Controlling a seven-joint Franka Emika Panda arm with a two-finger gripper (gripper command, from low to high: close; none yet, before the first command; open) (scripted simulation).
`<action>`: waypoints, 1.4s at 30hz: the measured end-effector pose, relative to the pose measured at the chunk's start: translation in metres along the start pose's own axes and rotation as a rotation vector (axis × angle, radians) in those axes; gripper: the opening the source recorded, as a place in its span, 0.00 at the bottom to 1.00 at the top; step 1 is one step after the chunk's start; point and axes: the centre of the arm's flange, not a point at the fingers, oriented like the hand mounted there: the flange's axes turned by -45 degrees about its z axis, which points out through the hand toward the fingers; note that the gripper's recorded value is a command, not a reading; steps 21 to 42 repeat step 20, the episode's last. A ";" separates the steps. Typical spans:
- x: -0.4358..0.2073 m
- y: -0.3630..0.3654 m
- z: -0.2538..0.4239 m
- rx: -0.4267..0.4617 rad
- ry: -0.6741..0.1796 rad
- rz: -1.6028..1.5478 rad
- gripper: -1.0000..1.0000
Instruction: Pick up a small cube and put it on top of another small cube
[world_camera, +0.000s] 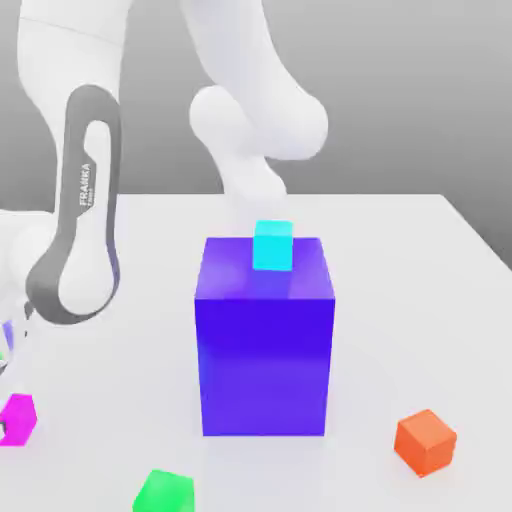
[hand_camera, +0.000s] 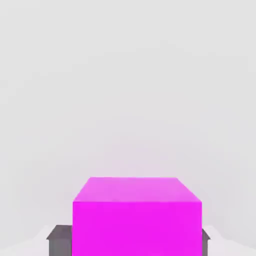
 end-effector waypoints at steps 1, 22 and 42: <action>0.000 0.000 -0.008 0.000 0.000 0.000 0.00; -0.227 -0.130 -0.052 0.001 -0.001 -0.552 1.00; -0.227 -0.130 -0.052 0.001 -0.001 -0.552 1.00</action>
